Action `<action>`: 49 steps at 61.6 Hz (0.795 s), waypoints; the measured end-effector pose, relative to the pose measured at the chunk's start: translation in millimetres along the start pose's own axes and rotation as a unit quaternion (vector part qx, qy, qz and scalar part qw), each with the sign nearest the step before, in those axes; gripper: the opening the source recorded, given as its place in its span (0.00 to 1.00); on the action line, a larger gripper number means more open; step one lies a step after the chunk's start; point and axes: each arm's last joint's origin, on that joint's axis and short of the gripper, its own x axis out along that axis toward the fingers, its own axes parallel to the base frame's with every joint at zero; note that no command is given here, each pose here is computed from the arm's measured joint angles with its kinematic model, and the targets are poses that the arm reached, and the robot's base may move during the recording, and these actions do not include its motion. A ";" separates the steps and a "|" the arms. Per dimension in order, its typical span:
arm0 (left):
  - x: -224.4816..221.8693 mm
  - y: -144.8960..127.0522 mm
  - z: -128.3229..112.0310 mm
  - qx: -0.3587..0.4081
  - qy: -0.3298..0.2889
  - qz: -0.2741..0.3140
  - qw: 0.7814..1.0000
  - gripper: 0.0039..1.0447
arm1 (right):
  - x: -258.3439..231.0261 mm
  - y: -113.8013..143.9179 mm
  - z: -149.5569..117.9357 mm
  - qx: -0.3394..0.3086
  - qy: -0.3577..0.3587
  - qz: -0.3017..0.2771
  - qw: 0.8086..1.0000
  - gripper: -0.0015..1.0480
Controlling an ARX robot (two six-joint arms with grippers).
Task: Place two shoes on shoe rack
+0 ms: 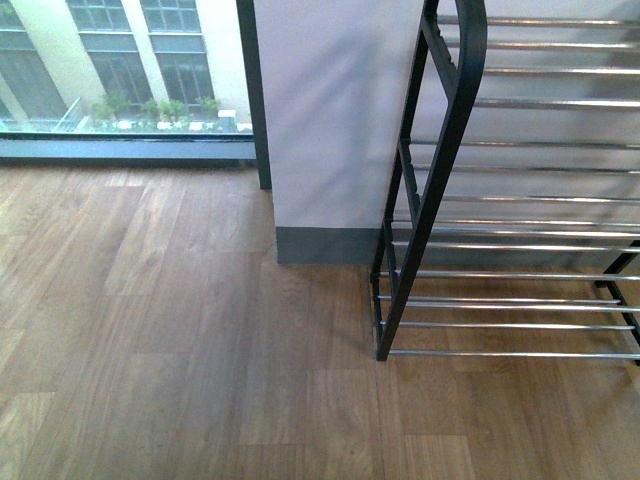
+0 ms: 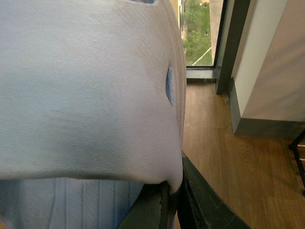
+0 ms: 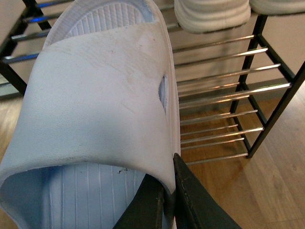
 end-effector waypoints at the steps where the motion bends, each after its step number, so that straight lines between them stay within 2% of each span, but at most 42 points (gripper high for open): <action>1: 0.0 0.0 0.1 0.000 0.000 0.000 1.000 0.02 | 0.0 0.0 0.0 0.000 0.000 0.000 1.000 0.02; 49: 0.0 0.0 0.1 0.000 0.000 0.000 1.000 0.02 | 0.0 0.0 0.1 0.000 0.000 0.000 1.000 0.02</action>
